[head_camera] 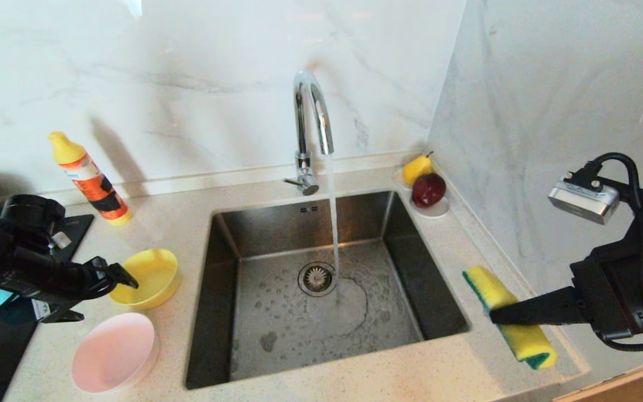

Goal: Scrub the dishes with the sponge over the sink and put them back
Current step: Wash the bowl

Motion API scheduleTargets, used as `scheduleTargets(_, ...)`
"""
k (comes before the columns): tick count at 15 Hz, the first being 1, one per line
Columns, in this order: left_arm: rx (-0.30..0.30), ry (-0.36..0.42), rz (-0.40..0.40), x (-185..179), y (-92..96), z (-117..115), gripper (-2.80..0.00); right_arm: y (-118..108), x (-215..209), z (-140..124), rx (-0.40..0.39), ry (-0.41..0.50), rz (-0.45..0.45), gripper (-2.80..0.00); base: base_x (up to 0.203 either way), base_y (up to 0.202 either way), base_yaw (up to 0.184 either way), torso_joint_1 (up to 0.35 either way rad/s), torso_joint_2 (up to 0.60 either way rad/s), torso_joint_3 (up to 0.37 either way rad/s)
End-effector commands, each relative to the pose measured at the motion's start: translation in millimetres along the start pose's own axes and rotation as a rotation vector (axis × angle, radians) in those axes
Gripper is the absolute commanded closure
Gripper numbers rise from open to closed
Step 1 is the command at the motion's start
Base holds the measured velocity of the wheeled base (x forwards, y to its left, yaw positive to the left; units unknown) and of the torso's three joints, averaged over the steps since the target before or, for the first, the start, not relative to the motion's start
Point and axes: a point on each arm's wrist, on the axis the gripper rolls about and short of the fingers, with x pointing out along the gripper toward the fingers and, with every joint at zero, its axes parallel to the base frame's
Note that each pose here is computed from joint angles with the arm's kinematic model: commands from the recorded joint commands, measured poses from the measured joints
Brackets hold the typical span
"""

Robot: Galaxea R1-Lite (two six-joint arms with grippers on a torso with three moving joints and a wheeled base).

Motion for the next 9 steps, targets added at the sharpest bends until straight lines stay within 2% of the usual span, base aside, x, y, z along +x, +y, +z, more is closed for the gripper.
scheduleTargets(1, -0.01, 0.026, 0.01, 12.8, 2.5, -1.2, -2.8, 0.1, 0.8, 1.0, 0.003, 0.003, 0.002, 0.0, 0.0, 0.0, 0.0, 0.0, 0.0, 0.0)
scheduleTargets(7, -0.008, 0.015, 0.009, 9.5, 1.5, 0.2, -2.8, 0.8, -1.5, -0.5, 0.002, -0.001, 0.004, 0.0, 0.0, 0.0, 0.0, 0.0, 0.0, 0.0)
scheduleTargets(8, -0.009, 0.018, 0.009, 10.4, 1.8, -0.2, 0.0, 0.8, -1.8, -0.8, 0.002, -0.001, 0.005, 0.0, 0.0, 0.0, 0.0, 0.0, 0.0, 0.0)
scheduleTargets(9, -0.01, 0.021, 0.009, 11.4, 1.9, -0.1, 0.0, 0.8, -1.8, -1.0, 0.003, 0.0, 0.004, 0.0, 0.0, 0.0, 0.0, 0.0, 0.0, 0.0)
